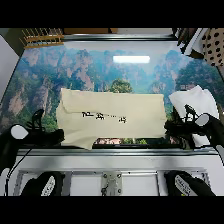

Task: Fold the clothes and pants, and hang the long-sleeved shirts on hangers.

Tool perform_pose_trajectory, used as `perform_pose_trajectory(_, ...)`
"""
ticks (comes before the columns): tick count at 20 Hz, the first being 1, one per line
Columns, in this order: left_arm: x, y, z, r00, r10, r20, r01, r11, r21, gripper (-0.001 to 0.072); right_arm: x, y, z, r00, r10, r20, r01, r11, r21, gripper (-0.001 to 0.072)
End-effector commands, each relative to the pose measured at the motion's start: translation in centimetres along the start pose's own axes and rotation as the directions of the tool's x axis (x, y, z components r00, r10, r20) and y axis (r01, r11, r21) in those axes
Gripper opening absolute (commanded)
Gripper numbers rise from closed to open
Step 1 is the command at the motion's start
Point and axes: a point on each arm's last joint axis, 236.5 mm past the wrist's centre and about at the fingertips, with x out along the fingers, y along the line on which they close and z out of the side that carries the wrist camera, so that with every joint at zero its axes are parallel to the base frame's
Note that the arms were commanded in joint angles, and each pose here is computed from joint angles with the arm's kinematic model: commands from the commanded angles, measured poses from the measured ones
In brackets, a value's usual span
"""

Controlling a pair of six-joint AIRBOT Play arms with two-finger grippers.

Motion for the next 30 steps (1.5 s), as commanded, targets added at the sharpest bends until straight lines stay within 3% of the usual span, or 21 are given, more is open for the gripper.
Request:
perform_pose_trajectory(1,-3.3,0.3,-3.1,1.0,0.02,-0.022,-0.02,1.0,0.023,0.0006,-2.7,-1.9,-3.1,0.989,-0.105,-0.107,0.098,0.993,-0.066,0.0006)
perform_pose_trajectory(7,-3.5,0.2,-1.3,1.0,0.022,-0.023,-0.021,0.999,0.037,0.0006,-4.2,-0.7,-0.5,0.992,-0.098,-0.085,0.093,0.994,-0.062,0.0006)
perform_pose_trajectory(18,1.5,-1.1,13.8,0.997,0.036,-0.071,-0.024,0.986,0.164,0.0006,-1.0,5.7,9.5,0.994,-0.088,-0.056,0.079,0.985,-0.152,0.0007)
perform_pose_trajectory(22,2.6,-1.9,18.9,1.0,0.019,-0.025,-0.014,0.987,0.161,0.0008,-0.4,9.2,13.8,0.998,0.038,0.041,-0.033,0.992,-0.118,0.0024)
perform_pose_trajectory(23,2.6,-2.7,19.9,1.0,-0.014,-0.014,0.016,0.988,0.151,0.0134,-0.7,10.8,15.0,0.99,0.103,0.095,-0.093,0.99,-0.109,0.0185)
perform_pose_trajectory(24,2.2,-3.5,21.2,0.998,-0.059,0.009,0.057,0.99,0.132,0.0423,-1.1,12.4,16.1,0.976,0.171,0.139,-0.153,0.98,-0.13,0.05)
perform_pose_trajectory(25,1.4,-4.8,22.5,0.993,-0.114,0.039,0.109,0.987,0.117,0.0494,-1.8,13.8,16.9,0.958,0.231,0.171,-0.204,0.966,-0.161,0.0667)
perform_pose_trajectory(27,-1.0,-6.6,24.4,0.974,-0.199,0.108,0.188,0.976,0.106,0.0493,-3.2,14.4,17.5,0.943,0.274,0.188,-0.228,0.945,-0.234,0.0666)
perform_pose_trajectory(30,-2.9,-6.9,23.5,0.97,-0.197,0.142,0.18,0.976,0.122,0.0492,-3.2,10.8,15.8,0.966,0.239,0.101,-0.199,0.933,-0.301,0.0666)
